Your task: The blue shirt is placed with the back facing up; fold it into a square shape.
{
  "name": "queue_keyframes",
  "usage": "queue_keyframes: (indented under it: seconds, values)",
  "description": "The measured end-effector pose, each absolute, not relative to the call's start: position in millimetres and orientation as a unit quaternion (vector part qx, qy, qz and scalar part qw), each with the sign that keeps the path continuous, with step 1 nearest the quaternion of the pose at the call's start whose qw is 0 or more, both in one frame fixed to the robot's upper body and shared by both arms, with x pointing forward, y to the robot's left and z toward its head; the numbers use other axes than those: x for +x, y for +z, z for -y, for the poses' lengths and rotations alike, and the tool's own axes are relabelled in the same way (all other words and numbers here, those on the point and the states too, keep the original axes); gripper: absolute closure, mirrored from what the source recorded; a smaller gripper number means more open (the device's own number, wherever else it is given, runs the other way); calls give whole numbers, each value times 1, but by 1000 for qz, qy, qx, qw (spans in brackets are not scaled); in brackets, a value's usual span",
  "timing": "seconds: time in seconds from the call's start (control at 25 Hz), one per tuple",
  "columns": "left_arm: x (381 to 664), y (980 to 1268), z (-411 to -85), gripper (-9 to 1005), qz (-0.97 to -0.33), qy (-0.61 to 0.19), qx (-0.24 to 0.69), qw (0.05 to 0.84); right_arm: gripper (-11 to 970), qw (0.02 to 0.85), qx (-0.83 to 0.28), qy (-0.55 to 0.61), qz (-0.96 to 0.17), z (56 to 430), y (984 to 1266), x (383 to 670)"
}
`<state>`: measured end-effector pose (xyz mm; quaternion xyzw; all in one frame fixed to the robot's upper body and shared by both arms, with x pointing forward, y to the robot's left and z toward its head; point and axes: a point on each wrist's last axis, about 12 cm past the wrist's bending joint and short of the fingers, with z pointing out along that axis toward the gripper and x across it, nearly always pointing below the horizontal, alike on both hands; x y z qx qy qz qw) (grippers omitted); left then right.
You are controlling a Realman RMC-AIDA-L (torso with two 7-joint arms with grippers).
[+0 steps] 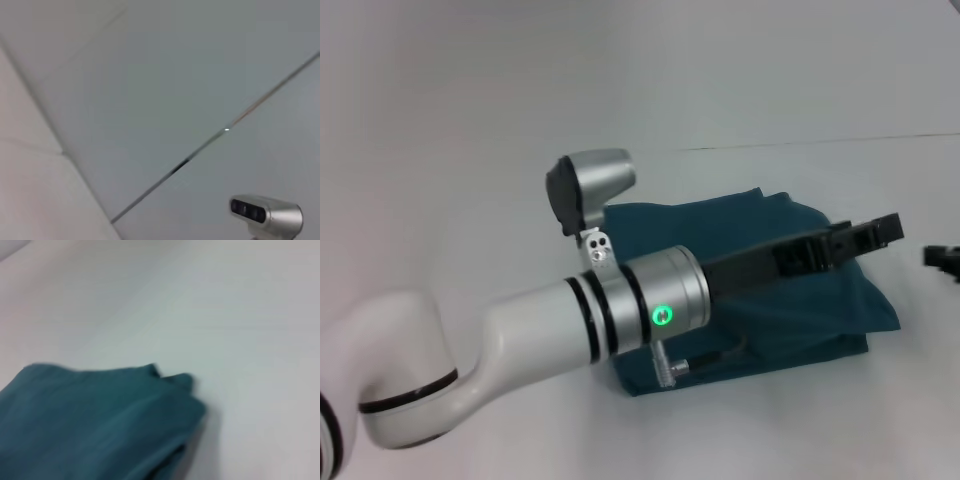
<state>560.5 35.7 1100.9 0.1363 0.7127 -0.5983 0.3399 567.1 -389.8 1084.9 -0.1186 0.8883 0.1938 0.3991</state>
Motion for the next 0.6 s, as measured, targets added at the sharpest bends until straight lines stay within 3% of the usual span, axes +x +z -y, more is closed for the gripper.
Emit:
queue_keyframes:
  seconds: [0.24,0.44,0.6]
  values:
    - [562,1096,-59,218,-703,-590,154,365,853,402,-76,212,-888,408,1095,561]
    - [568,1094,-93,133,-689,-574,161,412,848,391,-33,262,-882,401,1100,563]
    - [571,1096,-120,65,-679,-554,205,436,691,362,21,312,-878,391,1103,568]
